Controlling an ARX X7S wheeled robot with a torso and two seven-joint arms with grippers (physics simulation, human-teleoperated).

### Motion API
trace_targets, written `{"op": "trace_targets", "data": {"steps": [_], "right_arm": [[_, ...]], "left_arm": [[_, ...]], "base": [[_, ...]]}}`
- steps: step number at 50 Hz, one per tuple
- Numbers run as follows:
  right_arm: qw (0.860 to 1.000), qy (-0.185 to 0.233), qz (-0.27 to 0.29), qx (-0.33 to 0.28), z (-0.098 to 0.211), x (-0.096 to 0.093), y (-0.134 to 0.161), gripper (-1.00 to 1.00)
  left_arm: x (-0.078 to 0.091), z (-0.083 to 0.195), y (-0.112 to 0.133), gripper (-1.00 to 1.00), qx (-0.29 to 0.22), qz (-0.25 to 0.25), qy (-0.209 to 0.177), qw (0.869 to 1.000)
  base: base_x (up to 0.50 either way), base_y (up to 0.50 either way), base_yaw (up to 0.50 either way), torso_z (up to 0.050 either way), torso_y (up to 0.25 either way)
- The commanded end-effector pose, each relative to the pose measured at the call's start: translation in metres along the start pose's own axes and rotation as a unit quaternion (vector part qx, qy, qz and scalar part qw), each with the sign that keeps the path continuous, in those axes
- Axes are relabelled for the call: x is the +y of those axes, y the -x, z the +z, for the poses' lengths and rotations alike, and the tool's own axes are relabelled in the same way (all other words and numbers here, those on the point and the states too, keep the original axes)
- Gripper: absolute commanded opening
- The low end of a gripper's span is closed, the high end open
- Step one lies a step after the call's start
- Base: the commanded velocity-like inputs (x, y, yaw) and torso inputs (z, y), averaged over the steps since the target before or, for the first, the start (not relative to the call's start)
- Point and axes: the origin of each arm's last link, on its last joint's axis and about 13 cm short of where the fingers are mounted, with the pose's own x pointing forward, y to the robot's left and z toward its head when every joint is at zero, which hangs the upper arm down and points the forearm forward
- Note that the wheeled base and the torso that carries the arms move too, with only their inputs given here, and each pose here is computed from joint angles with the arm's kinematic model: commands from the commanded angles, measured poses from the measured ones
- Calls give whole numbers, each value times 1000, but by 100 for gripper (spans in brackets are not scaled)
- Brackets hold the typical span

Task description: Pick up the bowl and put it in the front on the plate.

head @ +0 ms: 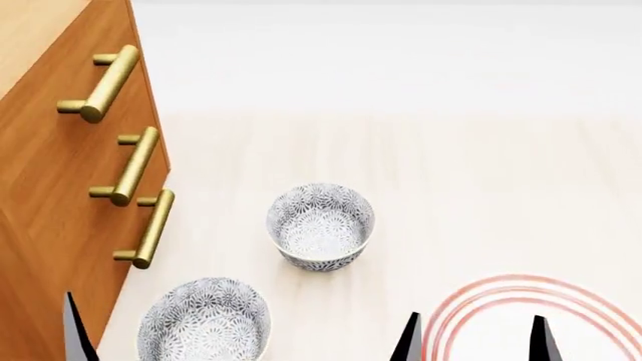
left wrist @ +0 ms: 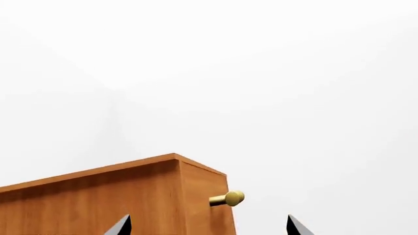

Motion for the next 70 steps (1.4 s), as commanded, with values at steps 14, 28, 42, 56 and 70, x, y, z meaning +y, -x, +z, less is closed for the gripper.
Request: {"op": "trace_targets", "data": {"steps": [14,28,42,56,70], "right_arm": [[1000,4,1,4,-1,0,0,100],[1000,6,1,11,-2,-1,-2,100],[999,15,-6,38,10,5,-63,100],[974,-6,28,226,10,17,-145,100],[945,-10,34,325,-8,25,-178,100]], "left_arm": [[-2,-1,1,100,8,-6,-25,1000],[-3,2,3,100,-13,-13,-8,1000],[-2,0,3,100,-8,-13,-8,1000],[-3,-2,4,100,-1,-18,-4,1000],[-4,-2,4,100,5,-22,-1,1000]], "base": [[0,0,0,0,-250],[0,0,0,0,-176],[0,0,0,0,0],[0,0,0,0,0],[0,0,0,0,0]]}}
